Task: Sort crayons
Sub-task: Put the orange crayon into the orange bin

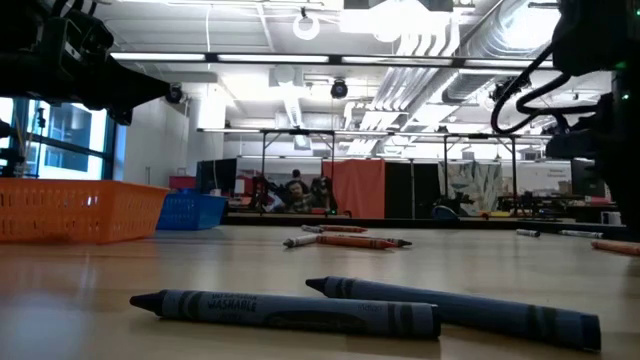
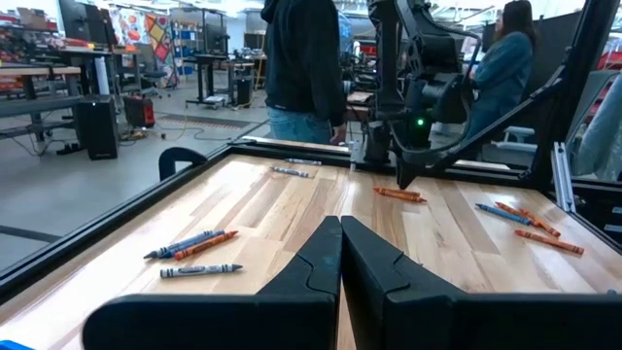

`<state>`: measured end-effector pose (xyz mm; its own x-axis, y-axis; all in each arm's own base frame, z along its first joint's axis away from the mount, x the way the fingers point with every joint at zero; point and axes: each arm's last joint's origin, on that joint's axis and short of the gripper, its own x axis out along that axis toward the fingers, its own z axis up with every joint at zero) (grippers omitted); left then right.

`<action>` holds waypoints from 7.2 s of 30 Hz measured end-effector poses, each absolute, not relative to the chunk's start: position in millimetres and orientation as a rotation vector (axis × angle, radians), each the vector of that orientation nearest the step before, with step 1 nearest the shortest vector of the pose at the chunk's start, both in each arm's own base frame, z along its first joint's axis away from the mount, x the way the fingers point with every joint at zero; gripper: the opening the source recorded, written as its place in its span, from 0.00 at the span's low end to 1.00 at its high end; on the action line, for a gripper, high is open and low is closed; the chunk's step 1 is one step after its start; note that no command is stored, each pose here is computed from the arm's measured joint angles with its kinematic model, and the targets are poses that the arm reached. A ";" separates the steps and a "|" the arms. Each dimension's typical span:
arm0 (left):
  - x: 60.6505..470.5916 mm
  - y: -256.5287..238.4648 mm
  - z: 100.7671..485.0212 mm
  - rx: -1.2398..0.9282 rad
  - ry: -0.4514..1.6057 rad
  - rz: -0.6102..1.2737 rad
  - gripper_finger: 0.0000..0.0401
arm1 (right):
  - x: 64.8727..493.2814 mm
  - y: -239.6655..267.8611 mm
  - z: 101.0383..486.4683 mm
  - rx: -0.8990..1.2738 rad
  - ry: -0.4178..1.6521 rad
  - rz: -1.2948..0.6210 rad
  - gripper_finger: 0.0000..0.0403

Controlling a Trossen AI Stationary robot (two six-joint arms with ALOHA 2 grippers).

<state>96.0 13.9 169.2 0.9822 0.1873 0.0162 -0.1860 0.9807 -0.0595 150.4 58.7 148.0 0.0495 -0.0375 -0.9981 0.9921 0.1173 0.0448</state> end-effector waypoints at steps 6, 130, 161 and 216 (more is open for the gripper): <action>96.0 13.9 169.2 -0.058 -0.022 0.187 0.00 | 149.6 58.4 135.6 1.149 1.186 -1.117 0.27; 96.0 13.9 169.2 -0.058 -0.022 0.187 0.00 | 542.4 20.2 161.4 0.382 0.489 -0.001 0.01; 96.0 13.9 169.2 -0.058 -0.022 0.187 0.00 | 548.4 20.1 146.0 0.374 0.444 0.018 0.26; 96.0 13.8 169.3 -0.058 -0.022 0.186 0.00 | 316.1 45.2 171.1 0.563 0.357 -0.592 0.30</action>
